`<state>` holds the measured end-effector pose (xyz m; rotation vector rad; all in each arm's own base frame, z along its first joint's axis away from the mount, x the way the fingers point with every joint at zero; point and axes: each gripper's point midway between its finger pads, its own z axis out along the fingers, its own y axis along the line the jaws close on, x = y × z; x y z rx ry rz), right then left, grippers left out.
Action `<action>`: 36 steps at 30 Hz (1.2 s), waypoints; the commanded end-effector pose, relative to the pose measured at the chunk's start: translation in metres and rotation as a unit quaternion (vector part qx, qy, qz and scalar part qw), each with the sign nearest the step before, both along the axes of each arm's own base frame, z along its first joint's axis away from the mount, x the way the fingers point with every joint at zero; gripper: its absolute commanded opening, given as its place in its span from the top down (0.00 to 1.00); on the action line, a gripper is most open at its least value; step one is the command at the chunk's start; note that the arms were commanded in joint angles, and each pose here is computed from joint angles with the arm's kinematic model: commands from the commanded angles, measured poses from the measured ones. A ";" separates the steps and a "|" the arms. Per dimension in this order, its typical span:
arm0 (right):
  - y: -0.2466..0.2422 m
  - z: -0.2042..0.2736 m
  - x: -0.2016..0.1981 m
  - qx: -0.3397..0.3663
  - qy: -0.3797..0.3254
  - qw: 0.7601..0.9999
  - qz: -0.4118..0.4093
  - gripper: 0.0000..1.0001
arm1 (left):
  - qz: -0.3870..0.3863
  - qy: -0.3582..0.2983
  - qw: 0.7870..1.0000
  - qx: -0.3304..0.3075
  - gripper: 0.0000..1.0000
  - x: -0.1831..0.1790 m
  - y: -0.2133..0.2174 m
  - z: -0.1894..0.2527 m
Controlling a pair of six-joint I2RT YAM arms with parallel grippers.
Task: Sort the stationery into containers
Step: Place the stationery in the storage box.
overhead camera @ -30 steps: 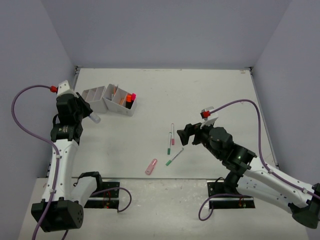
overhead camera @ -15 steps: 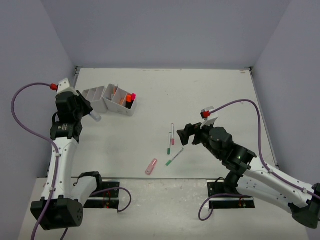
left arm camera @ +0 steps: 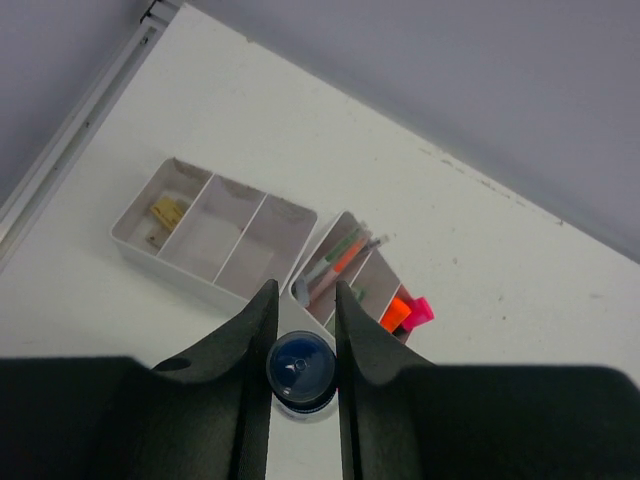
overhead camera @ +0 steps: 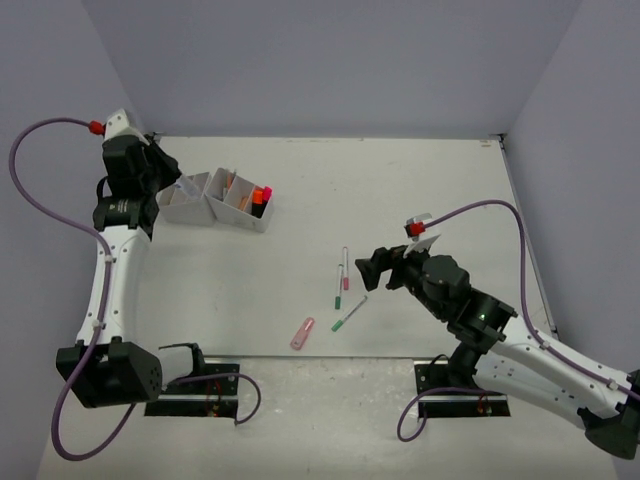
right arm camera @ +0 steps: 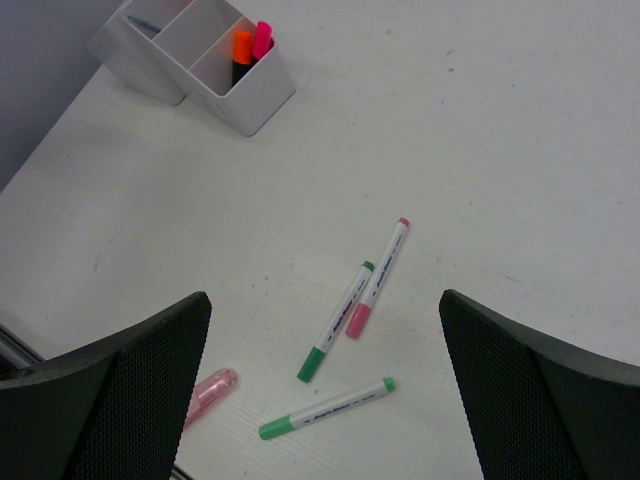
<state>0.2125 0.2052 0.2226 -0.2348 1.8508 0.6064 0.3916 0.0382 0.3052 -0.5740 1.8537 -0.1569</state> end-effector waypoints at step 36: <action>0.024 -0.001 -0.008 0.036 0.033 0.998 0.042 0.01 | 0.082 0.018 0.996 0.001 1.00 0.099 0.043 -0.064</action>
